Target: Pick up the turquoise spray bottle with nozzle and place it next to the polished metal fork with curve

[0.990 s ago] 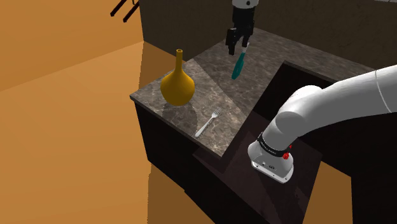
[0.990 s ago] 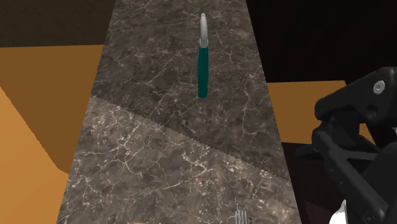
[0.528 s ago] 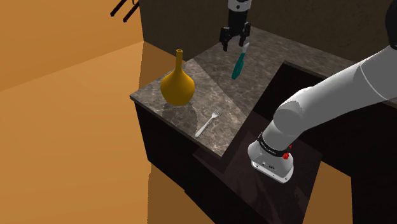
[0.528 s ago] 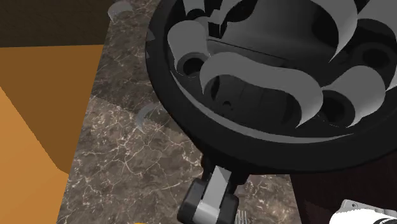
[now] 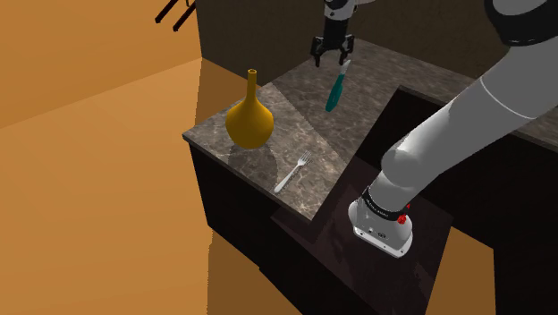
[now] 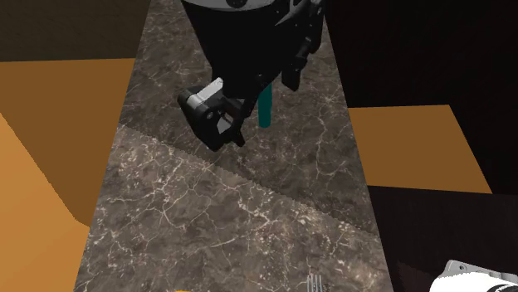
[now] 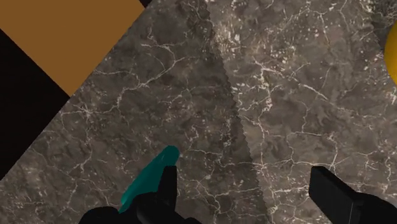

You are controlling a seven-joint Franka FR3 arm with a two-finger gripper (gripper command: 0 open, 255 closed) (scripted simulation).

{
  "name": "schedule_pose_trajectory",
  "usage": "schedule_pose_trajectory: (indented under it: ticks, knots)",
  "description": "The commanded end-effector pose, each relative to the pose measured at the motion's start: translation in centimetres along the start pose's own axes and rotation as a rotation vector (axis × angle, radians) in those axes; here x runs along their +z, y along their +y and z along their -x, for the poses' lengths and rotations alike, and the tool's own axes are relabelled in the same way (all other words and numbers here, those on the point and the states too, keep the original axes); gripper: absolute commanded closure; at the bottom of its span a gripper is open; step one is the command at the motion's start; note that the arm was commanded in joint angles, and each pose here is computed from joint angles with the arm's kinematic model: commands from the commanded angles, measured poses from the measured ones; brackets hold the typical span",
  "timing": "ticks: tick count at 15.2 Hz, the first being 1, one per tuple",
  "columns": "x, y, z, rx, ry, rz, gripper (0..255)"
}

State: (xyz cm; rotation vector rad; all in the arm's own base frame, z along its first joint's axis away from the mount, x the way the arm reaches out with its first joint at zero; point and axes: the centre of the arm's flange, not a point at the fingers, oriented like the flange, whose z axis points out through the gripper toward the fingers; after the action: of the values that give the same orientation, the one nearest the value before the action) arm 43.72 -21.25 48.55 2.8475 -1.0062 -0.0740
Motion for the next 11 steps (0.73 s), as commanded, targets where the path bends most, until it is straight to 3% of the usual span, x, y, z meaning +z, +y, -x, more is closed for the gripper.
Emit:
schedule_pose_trajectory:
  ticks: [1, 11]
  knots:
    - [0.7, 1.8, -2.0, 0.084, 0.006, -0.003, 0]
    - [4.8, 11.2, -9.0, 0.472, 0.028, -0.021, 0]
